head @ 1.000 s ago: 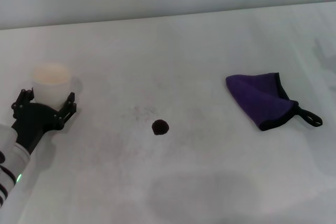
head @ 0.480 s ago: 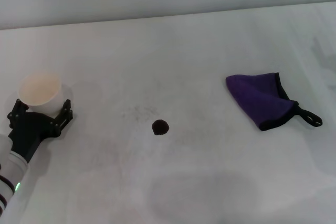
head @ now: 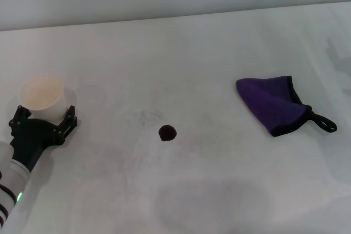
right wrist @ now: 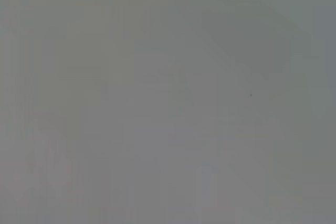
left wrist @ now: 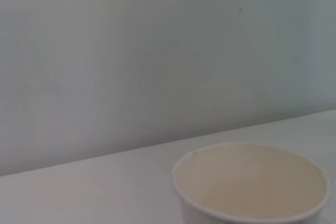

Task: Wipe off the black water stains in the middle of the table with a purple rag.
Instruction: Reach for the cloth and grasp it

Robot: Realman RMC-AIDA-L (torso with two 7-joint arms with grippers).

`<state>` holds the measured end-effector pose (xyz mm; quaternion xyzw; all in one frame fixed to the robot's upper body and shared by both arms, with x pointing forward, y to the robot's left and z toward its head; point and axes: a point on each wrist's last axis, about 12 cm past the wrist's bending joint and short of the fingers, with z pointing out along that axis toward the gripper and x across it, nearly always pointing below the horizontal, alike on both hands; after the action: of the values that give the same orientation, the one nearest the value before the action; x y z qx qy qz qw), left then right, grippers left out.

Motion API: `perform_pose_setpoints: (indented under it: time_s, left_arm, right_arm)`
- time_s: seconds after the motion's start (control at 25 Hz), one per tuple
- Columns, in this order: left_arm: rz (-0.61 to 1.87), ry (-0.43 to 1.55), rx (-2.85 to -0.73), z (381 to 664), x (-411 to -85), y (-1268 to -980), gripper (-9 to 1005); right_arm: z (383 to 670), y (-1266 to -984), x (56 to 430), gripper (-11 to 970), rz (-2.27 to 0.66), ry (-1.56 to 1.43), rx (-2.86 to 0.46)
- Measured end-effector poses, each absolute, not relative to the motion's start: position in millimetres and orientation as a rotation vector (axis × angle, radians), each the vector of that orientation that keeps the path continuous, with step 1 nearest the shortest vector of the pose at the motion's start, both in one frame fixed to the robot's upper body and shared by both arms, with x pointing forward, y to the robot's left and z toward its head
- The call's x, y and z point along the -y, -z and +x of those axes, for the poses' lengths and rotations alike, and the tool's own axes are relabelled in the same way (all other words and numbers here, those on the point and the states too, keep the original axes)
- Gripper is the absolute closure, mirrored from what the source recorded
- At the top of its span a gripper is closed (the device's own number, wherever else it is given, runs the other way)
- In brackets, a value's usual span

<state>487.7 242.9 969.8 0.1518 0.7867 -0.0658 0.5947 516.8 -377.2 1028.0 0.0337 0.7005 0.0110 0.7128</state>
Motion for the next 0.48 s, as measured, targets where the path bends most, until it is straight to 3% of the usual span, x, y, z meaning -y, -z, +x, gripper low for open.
perform_pose_setpoints:
  time_s: [0.48]
  left_arm:
    - [0.324,0.154,-1.836,476.0,-240.2,-966.5,124]
  right_arm:
    - [517.6,-1028.5,377.1,143,0.07,-0.024,-1.552]
